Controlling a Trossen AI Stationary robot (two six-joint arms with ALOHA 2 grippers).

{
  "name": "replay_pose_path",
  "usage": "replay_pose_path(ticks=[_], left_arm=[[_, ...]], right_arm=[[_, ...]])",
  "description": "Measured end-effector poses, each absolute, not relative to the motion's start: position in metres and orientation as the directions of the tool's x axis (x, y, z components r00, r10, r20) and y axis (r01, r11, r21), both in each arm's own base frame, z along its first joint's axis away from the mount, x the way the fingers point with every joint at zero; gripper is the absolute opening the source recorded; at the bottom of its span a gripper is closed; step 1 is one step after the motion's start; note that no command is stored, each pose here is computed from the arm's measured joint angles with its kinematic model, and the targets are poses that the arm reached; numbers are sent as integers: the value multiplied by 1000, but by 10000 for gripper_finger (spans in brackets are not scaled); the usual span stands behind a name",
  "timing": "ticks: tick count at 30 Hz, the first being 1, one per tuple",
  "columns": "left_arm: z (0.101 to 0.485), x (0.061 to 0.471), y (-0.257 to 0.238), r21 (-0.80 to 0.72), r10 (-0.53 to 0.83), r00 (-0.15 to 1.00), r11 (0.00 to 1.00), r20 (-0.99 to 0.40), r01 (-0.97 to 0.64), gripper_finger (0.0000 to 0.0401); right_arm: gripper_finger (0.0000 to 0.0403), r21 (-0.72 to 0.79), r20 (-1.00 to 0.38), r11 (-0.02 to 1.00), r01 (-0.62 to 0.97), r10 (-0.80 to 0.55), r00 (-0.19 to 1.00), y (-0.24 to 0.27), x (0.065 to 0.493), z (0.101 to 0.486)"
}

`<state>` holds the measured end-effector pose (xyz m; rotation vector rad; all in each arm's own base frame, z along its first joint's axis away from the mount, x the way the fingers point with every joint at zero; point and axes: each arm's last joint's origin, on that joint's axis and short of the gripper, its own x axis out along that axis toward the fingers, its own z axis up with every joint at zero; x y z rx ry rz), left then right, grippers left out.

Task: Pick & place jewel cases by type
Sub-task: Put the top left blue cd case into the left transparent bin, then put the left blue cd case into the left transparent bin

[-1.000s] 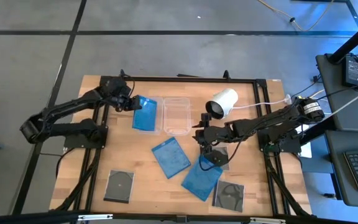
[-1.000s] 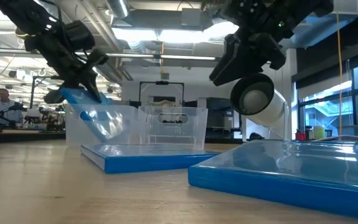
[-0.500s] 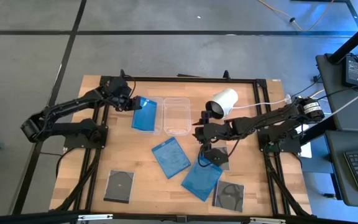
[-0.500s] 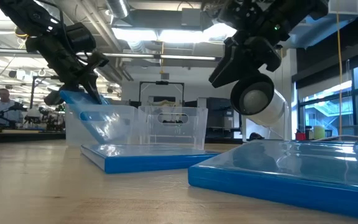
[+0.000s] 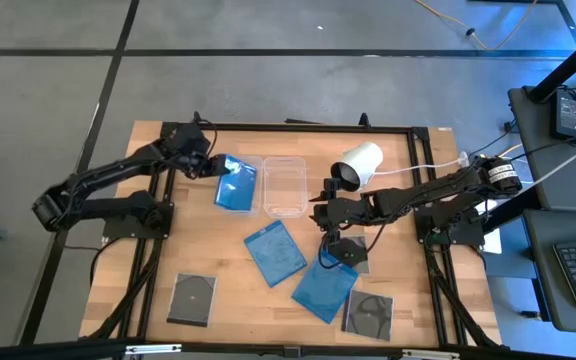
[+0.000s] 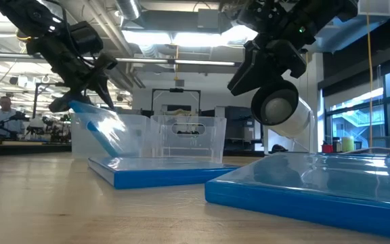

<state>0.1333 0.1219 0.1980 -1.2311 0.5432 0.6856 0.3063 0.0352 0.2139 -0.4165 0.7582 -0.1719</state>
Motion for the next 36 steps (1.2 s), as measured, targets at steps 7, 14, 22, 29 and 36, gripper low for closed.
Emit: replay_pose_path(ticks=[7,14,22,29,36], left_arm=[[213,126,115,-688,235,724,225,-649,-690,152],[230,116,106,-714,322,755,261,-571,-650,149],[261,111,84,-558,391,854,647,-343,-520,152],[273,126,51,-266,344,909,877,-234,-400,151],[257,156,14,1,318,884,941,-341,-338,152]], right_arm=[[217,-426,-630,905,3,-298,717,35,306,214],[217,-426,-630,905,3,-298,717,35,306,214],[216,-299,-655,954,-2,-204,728,36,307,213],[217,-67,-680,998,16,-57,731,32,308,213],[216,89,-680,980,177,-70,730,21,312,209]])
